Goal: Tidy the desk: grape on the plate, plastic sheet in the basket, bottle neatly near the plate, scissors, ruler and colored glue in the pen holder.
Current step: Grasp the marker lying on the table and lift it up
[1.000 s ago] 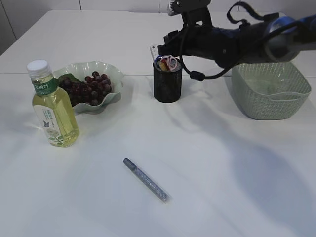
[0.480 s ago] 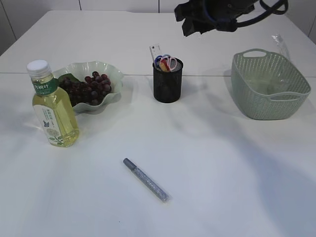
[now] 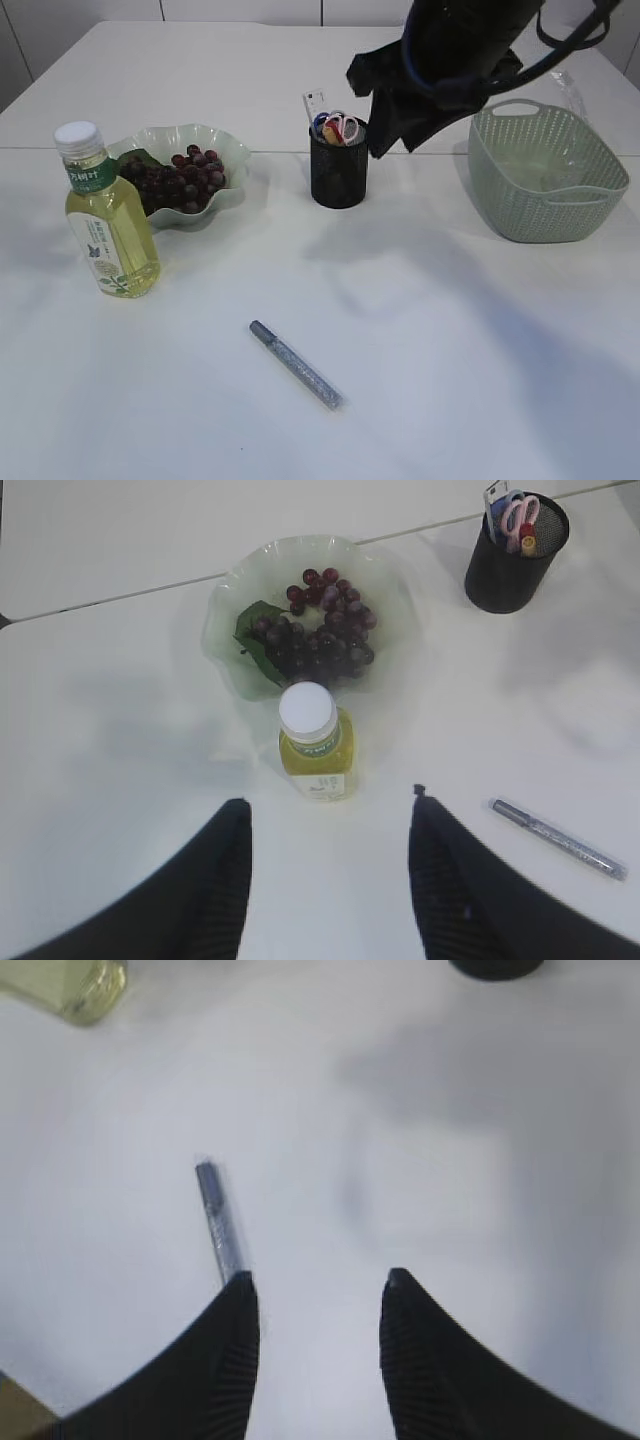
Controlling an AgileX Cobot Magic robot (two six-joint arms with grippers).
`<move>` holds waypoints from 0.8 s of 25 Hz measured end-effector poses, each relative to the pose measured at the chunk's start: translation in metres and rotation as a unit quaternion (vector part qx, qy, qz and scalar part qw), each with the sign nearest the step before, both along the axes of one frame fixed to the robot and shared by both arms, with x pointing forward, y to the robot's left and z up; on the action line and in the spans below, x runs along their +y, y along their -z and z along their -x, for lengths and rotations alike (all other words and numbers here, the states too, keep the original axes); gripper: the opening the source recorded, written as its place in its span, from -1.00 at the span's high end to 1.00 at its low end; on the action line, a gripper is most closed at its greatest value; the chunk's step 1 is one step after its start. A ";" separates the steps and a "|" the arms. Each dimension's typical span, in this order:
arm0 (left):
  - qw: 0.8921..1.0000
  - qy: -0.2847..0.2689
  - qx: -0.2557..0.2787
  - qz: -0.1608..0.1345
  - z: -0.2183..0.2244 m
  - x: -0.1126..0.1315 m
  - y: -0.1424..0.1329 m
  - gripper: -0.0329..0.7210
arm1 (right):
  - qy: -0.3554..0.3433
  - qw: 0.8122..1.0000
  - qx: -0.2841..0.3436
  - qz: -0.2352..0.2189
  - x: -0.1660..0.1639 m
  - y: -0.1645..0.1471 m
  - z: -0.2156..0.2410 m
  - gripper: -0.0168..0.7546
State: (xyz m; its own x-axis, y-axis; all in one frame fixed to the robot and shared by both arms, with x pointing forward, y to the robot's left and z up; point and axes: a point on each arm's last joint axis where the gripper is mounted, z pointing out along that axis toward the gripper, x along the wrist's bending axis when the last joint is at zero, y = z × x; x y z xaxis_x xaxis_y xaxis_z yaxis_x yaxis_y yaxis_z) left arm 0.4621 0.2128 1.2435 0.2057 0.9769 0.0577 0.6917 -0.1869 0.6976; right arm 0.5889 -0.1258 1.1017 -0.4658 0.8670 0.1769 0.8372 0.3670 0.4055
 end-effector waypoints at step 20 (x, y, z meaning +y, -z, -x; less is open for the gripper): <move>1.000 0.005 0.004 0.009 0.001 -0.002 0.000 -0.07 | -0.152 0.979 0.087 0.103 0.110 0.091 0.031 0.14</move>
